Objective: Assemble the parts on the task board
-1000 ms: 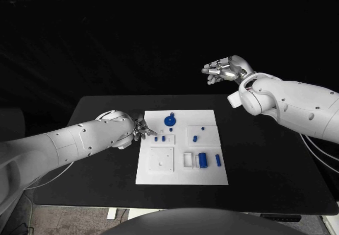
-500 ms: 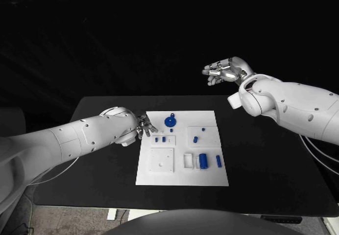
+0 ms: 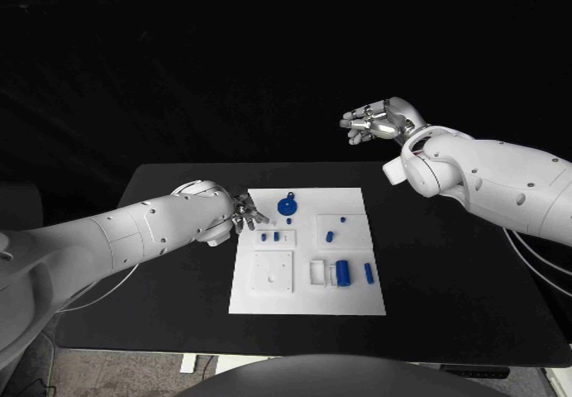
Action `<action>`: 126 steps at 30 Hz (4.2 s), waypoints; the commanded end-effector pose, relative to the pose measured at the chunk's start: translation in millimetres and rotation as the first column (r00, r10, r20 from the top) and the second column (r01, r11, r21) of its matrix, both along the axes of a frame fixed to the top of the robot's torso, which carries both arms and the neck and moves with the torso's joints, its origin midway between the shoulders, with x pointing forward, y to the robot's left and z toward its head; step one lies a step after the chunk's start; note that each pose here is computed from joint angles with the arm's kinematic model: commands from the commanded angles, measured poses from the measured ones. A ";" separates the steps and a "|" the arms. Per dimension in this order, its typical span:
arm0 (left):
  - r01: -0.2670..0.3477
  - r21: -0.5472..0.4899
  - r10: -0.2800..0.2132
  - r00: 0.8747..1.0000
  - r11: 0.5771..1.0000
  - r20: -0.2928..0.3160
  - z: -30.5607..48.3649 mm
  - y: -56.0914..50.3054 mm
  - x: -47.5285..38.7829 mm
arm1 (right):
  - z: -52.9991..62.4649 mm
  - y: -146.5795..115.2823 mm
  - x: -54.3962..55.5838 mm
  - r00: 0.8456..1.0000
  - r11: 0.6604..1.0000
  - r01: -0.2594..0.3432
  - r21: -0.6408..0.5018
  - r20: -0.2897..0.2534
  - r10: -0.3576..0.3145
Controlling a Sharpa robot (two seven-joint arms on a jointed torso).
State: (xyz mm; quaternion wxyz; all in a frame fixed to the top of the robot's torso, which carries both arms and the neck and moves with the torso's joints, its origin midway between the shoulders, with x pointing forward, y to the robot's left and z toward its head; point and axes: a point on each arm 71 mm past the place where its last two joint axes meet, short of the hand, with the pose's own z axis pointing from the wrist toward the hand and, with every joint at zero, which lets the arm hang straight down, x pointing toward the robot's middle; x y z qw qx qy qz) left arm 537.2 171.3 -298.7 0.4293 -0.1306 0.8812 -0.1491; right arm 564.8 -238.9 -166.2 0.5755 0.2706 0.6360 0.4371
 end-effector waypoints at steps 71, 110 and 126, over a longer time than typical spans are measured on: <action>0.478 0.275 -0.551 0.732 0.835 0.400 -11.7 -47.1 15.6 | 13.3 19.7 -0.3 0.997 0.997 -0.080 0.014 0.016 0.080; 0.456 0.200 -0.496 0.755 0.867 0.429 -17.1 -42.2 15.4 | 15.0 24.0 -0.8 0.996 0.996 -0.089 0.016 0.017 0.088; 0.460 0.184 -0.493 0.768 0.869 0.408 -18.7 -46.4 14.2 | 15.5 24.6 -0.7 0.996 0.996 -0.090 0.016 0.017 0.090</action>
